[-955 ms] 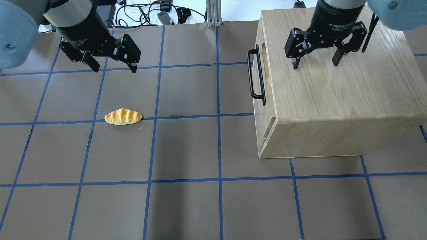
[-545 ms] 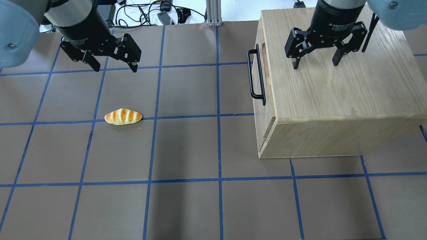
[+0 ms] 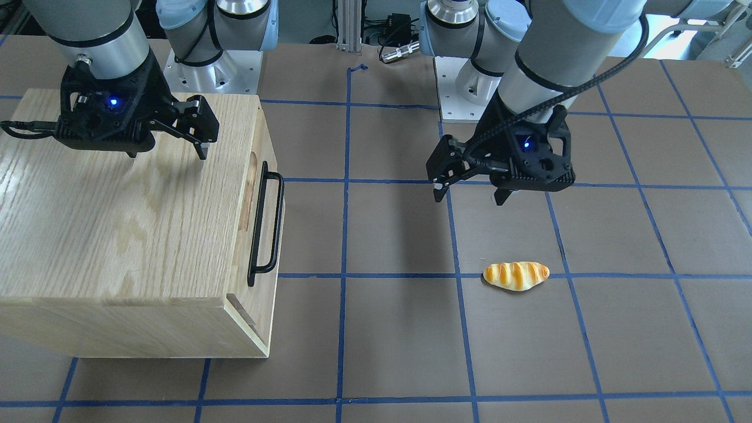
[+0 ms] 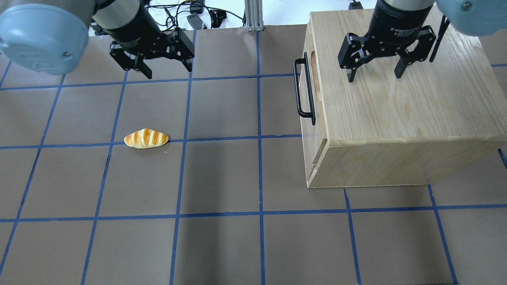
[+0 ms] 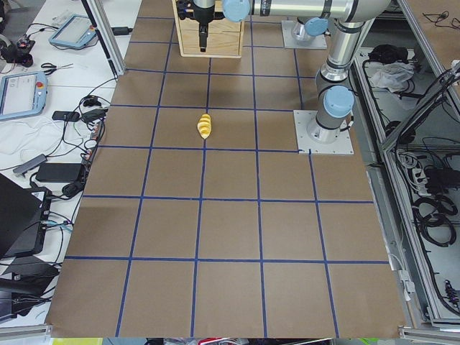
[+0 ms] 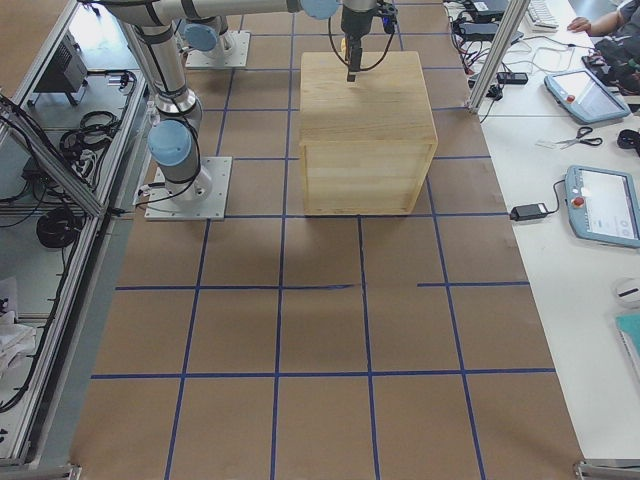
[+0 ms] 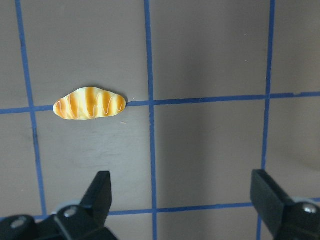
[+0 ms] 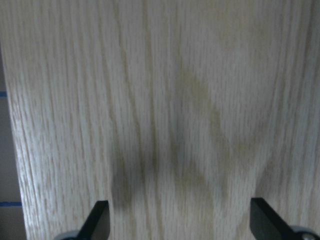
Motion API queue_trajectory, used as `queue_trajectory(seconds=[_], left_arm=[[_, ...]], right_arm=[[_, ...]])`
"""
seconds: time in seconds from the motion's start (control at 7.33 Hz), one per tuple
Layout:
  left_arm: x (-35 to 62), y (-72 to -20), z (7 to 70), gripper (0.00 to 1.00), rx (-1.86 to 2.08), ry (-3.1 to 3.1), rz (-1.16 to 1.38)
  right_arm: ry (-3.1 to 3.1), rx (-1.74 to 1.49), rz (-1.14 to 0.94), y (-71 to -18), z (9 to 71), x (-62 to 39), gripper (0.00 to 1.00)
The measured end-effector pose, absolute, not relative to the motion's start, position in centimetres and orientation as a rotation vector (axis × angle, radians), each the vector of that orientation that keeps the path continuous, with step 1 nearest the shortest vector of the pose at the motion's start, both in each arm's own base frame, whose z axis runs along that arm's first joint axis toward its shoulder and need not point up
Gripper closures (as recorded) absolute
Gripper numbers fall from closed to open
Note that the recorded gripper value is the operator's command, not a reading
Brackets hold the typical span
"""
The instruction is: Open upper drawer
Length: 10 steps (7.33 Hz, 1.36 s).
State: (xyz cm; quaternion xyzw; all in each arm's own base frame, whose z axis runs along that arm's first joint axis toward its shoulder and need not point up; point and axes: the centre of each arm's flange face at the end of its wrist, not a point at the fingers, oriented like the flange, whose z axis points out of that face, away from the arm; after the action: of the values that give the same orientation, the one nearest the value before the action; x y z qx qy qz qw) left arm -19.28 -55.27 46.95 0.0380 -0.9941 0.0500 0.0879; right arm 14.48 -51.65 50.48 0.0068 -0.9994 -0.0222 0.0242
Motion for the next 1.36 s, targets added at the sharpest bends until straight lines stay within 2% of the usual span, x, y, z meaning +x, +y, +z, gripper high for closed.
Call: queue_trajectory(seconds=[0.68, 1.36], left_arm=[[-33.6, -55.8, 39.5, 0.0, 0.143, -2.783, 0.081], [-36.8, -54.9, 38.2, 0.0, 0.186, -2.666, -0.035]], right_arm=[[-3.092, 0.021, -0.069, -51.6, 50.5, 14.5, 0.0], [-3.092, 0.021, -0.069, -51.7, 50.5, 14.4, 0.0]])
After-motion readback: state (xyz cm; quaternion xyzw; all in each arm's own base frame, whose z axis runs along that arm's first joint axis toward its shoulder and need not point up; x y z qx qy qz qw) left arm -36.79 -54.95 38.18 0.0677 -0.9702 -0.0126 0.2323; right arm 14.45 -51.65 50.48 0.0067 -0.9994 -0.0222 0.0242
